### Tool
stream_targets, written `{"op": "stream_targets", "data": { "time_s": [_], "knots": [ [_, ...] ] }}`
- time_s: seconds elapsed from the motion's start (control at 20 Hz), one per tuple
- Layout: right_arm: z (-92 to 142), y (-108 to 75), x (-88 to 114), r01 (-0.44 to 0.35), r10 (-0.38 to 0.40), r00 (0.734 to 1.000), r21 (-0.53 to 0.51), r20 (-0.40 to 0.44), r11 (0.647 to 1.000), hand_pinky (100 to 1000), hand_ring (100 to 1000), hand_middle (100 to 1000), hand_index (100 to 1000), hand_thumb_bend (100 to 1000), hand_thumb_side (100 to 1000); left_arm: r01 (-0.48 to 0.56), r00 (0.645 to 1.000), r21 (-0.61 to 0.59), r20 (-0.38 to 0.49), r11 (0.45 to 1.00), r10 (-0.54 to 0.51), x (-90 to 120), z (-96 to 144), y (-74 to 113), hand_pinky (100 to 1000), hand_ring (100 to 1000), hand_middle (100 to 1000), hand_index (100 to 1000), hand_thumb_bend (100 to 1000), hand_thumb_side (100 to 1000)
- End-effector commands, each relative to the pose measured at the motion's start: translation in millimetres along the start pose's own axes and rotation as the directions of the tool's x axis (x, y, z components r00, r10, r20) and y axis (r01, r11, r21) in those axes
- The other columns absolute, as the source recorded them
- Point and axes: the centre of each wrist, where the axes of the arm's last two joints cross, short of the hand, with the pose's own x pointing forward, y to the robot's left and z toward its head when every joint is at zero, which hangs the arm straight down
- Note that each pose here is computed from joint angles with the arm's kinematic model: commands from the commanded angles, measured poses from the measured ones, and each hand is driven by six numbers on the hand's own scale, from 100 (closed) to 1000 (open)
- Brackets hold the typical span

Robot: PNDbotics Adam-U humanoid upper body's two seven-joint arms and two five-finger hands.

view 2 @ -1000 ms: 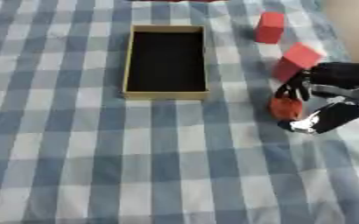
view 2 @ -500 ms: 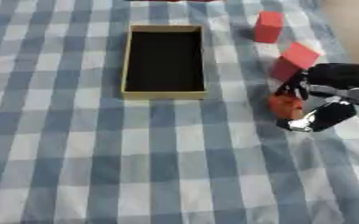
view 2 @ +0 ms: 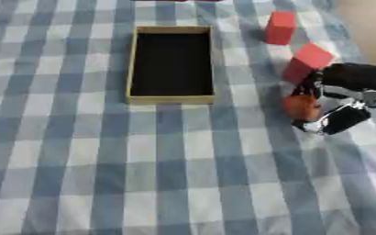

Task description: Pick up objects on the table and place them in the box.

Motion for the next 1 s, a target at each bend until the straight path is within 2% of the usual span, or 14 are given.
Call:
{"op": "stream_targets", "data": {
  "time_s": [0.05, 0.1, 0.15, 0.2, 0.25, 0.5, 0.85, 1.0],
  "knots": [
    [6, -3.9, -8, -0.025, 0.024, 0.999, -0.024, -0.048, 0.999, 330, 621, 609, 742, 264, 430, 0.005, 1.000, -0.001, 0.031, 1.000, -0.005, 5, -6, 3.8, 700, 777, 637, 645, 100, 561],
    [5, -2.4, -9, -0.023, 0.022, 0.999, -0.029, -0.050, 0.999, 329, 621, 602, 734, 241, 364, 0.005, 0.999, -0.003, 0.032, 1.000, -0.005, 5, -6, 3.6, 700, 777, 637, 645, 100, 561],
    [5, -1.1, -9, -0.020, 0.018, 0.999, -0.033, -0.050, 0.999, 329, 621, 601, 733, 240, 346, 0.005, 0.999, -0.004, 0.032, 1.000, -0.004, 5, -6, 3.6, 700, 777, 637, 645, 100, 561],
    [4, -0.2, -9, -0.014, 0.012, 0.999, -0.036, -0.048, 0.999, 319, 618, 599, 727, 211, 272, 0.005, 0.999, -0.006, 0.033, 1.000, -0.004, 5, -6, 3.5, 700, 776, 636, 644, 100, 560],
    [4, 0.3, -9, -0.007, 0.006, 0.999, -0.039, -0.044, 0.999, 317, 618, 600, 728, 207, 250, 0.005, 0.999, -0.008, 0.033, 1.000, -0.004, 5, -6, 3.5, 700, 776, 636, 644, 100, 560],
    [3, 0.3, -9, 0.036, -0.037, 0.999, -0.058, -0.028, 0.998, 280, 600, 603, 719, 100, 246, 0.007, 0.999, -0.019, 0.035, 1.000, -0.006, 5, -5, 3.3, 699, 776, 635, 643, 100, 556],
    [4, -7.8, -3, 0.092, -0.091, 0.996, -0.067, 0.024, 0.993, 250, 585, 608, 704, 100, 200, 0.009, 0.999, -0.030, 0.035, 1.000, -0.008, 4, -5, 3.6, 700, 777, 636, 642, 100, 558],
    [7, -16.7, 1, 0.105, -0.102, 0.993, -0.069, 0.051, 0.992, 254, 590, 616, 711, 100, 196, 0.011, 0.999, -0.033, 0.035, 0.999, -0.010, 4, -5, 4.0, 701, 777, 637, 642, 100, 558]
  ]
}}
